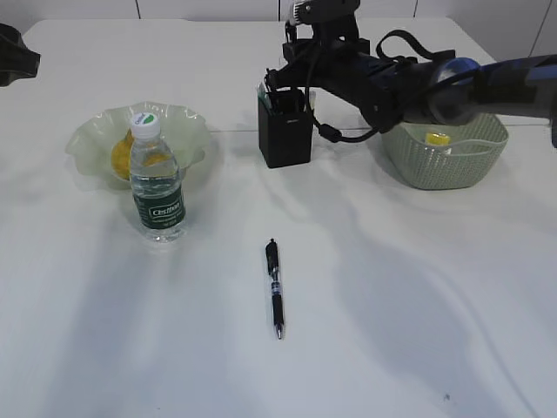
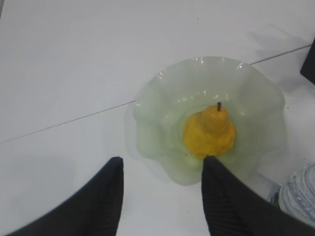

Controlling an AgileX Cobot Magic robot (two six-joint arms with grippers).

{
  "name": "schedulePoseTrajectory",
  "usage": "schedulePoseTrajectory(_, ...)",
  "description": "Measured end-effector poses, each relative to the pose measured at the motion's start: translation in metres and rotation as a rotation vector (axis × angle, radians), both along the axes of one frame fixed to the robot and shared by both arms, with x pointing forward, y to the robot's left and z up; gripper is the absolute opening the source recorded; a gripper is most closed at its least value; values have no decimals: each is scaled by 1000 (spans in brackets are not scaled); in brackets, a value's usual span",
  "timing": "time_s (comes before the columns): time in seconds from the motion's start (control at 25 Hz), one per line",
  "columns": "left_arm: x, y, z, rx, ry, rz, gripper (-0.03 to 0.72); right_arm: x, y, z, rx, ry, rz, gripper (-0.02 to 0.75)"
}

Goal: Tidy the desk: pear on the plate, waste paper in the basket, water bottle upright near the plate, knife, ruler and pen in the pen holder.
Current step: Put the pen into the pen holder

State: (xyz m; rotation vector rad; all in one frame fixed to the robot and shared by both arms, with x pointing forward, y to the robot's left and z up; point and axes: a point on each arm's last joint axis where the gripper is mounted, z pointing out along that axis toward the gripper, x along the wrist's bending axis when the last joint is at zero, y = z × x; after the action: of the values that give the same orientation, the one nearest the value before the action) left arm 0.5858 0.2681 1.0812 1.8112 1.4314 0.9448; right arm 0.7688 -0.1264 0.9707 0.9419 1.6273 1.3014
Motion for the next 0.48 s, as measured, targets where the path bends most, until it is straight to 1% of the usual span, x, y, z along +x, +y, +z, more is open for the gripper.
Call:
schedulePoseTrajectory(0.24,0,0,0,0,0,0,363,2,-1,-7,-10,25,-6,106)
schedulePoseTrajectory(0.48,0,0,0,0,0,0,363,2,-1,-6,10,35,-10,106)
